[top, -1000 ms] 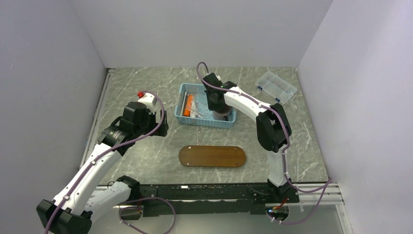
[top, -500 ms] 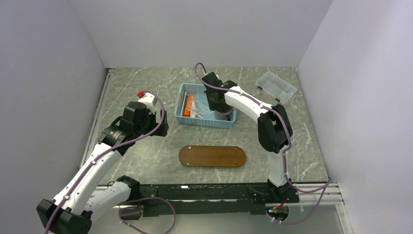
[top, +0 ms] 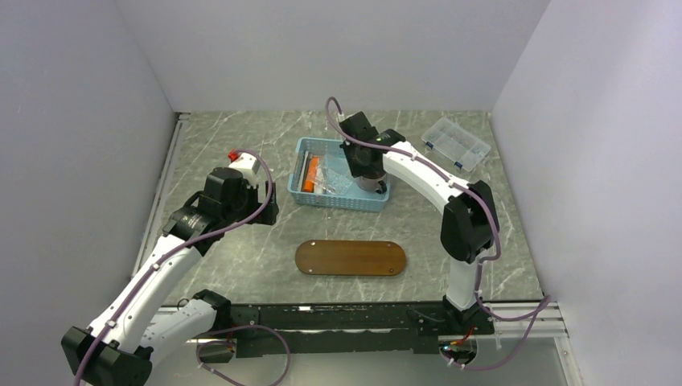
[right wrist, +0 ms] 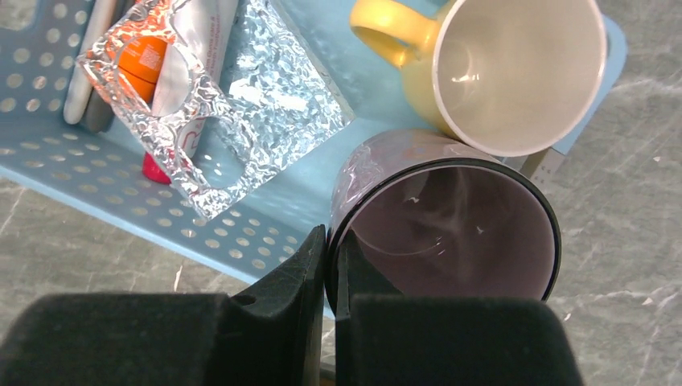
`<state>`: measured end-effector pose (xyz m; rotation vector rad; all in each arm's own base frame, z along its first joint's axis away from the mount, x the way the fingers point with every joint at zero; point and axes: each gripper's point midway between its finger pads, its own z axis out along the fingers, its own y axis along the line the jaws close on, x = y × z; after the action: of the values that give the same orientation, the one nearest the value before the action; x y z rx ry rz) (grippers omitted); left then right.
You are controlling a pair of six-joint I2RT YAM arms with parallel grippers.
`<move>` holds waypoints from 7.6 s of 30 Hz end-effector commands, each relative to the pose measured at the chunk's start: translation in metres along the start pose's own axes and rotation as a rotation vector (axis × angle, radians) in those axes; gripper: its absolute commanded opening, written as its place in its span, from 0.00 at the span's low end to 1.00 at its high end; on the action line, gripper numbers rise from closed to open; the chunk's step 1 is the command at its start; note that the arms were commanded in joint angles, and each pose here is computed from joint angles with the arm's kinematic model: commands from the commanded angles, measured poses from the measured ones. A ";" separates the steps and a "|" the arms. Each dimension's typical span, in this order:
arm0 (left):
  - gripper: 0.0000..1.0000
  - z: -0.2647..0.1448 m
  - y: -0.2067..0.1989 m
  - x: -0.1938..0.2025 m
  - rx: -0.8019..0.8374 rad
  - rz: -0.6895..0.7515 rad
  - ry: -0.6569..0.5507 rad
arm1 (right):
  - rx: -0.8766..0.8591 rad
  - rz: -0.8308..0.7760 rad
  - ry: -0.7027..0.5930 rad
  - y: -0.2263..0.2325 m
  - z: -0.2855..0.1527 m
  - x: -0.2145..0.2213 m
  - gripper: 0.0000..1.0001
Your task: Prepare toiletry sets of a toothbrush and toothpaste on the tray
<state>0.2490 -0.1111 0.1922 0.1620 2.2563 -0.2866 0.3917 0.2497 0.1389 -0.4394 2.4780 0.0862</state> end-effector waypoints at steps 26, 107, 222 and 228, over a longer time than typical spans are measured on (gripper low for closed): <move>0.99 -0.001 -0.002 -0.006 0.014 0.010 -0.027 | -0.161 -0.076 -0.147 0.026 -0.133 0.066 0.00; 0.99 0.001 -0.002 -0.004 0.017 0.014 -0.015 | -0.063 -0.022 0.017 0.043 -0.113 0.201 0.07; 0.99 -0.022 -0.030 -0.013 0.178 0.002 -0.092 | 0.164 0.770 -0.107 0.080 0.063 -0.038 0.33; 0.99 -0.021 -0.029 -0.012 0.173 0.003 -0.090 | 0.149 0.763 -0.127 0.079 0.055 -0.045 0.23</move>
<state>0.2318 -0.1290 0.2127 0.2305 2.1752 -0.4524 0.4175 0.3394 0.0869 0.5621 2.4338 0.1358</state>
